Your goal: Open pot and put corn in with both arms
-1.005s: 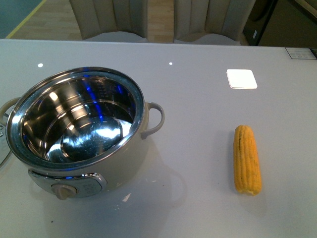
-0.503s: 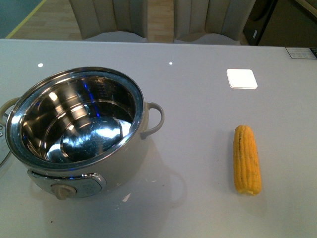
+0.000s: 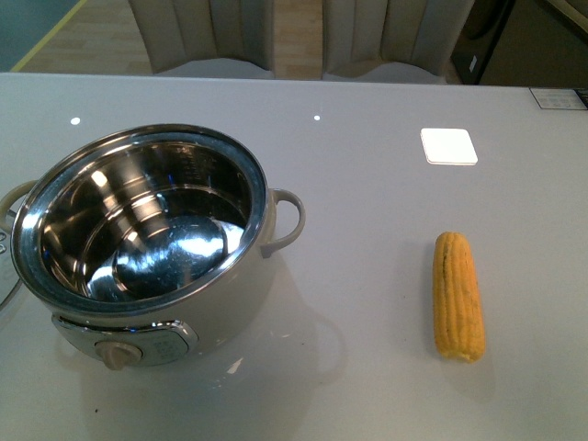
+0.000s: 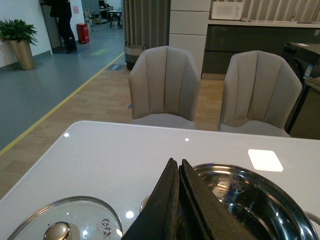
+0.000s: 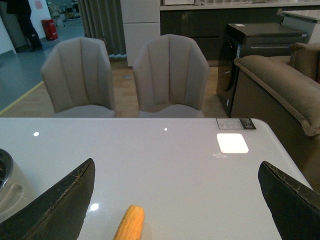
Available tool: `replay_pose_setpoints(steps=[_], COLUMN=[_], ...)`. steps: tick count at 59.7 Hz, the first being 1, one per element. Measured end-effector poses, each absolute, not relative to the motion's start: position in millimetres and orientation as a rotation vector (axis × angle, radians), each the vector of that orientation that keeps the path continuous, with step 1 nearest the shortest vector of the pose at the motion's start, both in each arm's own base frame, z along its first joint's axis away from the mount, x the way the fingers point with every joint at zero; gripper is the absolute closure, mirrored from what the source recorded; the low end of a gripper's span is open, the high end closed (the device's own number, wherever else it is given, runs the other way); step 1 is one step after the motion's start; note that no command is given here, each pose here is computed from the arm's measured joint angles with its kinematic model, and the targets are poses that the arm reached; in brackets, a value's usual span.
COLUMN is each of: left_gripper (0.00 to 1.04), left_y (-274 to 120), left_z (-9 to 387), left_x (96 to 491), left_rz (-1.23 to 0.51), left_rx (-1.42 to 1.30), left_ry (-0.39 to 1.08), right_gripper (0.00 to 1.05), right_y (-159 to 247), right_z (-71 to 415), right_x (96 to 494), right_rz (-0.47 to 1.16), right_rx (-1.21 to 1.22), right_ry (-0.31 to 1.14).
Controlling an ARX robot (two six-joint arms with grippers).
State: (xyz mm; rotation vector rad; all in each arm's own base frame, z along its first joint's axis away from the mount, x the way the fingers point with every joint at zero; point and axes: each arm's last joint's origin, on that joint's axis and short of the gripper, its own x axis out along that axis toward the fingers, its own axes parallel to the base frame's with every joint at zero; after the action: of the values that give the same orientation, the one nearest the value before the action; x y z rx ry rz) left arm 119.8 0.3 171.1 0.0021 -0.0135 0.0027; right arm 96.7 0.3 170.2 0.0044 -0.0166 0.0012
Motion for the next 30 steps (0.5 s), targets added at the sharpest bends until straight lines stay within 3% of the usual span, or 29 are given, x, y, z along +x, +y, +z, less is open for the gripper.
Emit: replay_pose_setpoints(steps=[30], left_gripper=[1.01], left_y=[0], left_z=[170], left_x=[106], left_rz=[0.003], left_rx=[0.002], left_ry=[-0.008], right_gripper=[0.09], right_y=[0], right_z=[170], right_x=[97], right_rz=[0.001], right_rx=[0.004], right_ry=[-0.017])
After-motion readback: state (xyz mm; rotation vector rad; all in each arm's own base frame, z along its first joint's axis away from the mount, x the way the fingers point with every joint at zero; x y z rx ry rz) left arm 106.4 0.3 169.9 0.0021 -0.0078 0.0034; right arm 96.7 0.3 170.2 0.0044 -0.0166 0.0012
